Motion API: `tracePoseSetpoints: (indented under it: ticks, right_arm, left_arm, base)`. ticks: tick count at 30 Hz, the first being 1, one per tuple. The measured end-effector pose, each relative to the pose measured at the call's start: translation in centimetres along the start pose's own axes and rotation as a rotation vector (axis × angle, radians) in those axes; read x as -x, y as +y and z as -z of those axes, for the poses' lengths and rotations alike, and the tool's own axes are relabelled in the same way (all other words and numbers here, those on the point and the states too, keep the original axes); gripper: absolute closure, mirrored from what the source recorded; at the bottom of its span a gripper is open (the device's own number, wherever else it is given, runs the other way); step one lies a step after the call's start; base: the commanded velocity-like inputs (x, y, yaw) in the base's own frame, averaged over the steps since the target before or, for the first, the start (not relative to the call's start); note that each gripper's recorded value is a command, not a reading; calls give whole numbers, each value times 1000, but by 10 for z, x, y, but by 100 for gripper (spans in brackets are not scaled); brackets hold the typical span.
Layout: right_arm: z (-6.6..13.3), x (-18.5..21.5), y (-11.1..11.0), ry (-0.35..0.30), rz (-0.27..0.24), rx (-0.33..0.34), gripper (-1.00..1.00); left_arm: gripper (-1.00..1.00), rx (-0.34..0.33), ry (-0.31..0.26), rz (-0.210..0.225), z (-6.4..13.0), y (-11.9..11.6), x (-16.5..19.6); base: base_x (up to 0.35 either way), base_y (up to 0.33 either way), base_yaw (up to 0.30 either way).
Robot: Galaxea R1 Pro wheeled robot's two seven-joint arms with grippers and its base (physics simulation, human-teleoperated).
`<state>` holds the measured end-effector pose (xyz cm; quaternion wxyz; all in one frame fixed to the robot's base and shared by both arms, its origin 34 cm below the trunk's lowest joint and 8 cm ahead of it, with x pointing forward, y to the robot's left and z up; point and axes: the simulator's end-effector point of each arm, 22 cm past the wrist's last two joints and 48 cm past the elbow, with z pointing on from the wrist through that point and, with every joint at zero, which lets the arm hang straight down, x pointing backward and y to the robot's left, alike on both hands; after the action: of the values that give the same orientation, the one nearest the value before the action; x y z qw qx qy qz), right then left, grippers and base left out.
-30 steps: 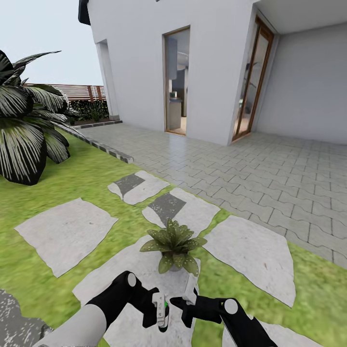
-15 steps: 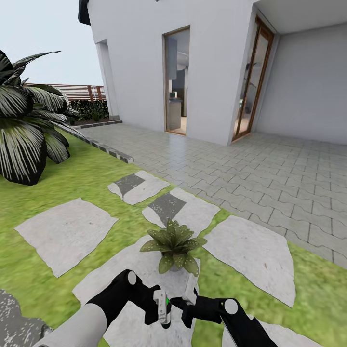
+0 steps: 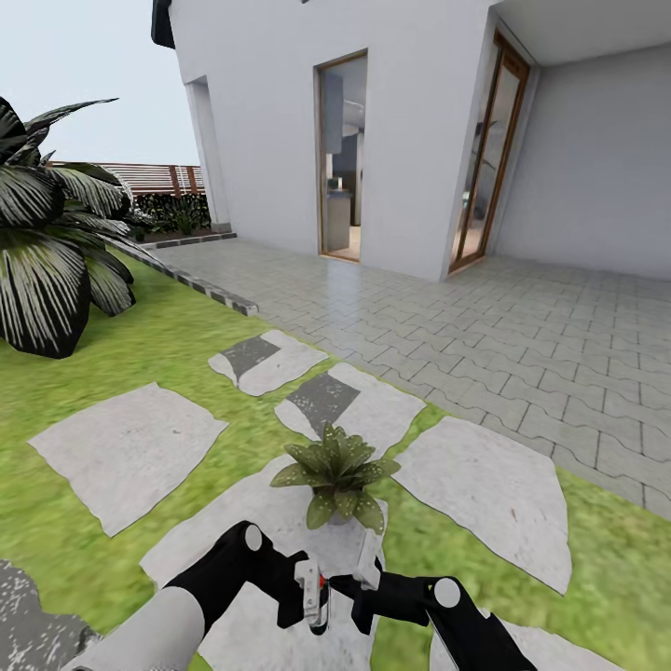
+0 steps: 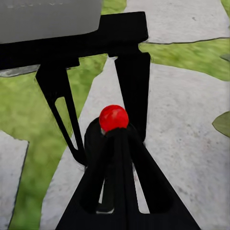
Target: Pick up the pesticide atomizer in the garden and spray insectifuge to fully cover both potted plants in the garden.
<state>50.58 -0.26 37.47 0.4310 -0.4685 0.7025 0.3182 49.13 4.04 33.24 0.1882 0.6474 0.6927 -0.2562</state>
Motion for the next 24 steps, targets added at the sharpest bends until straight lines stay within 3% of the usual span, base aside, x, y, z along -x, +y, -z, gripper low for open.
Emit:
tracePoseSetpoints:
  ticks: [2,7,13,17,18,21,24]
  right_arm:
    - [0,0,0,0,0,0,100]
    - [0,0,0,1,-1,1,100]
    - [0,-1,0,2,1,1,100]
    - [2,-3,-1,7,2,-1,100]
    - [3,-5,-1,10,0,-1,-100]
    - [4,-22,6,35,-33,8,-100]
    - [15,-44,4,72,-56,3,-100]
  left_arm:
    - [100,14,38,10,6,4,-20]
    - [100,56,154,69,44,15,-102]
    - [100,88,210,126,75,17,-157]
    - [100,129,207,189,96,22,-182]
    - [100,140,200,204,100,24,-185]
    - [100,190,164,255,106,32,-188]
    - [100,288,95,367,102,43,-193]
  base:
    - [0,0,0]
    - [0,0,0]
    - [0,0,0]
    - [0,0,0]
    - [0,0,0]
    - [0,0,0]
    - [0,0,0]
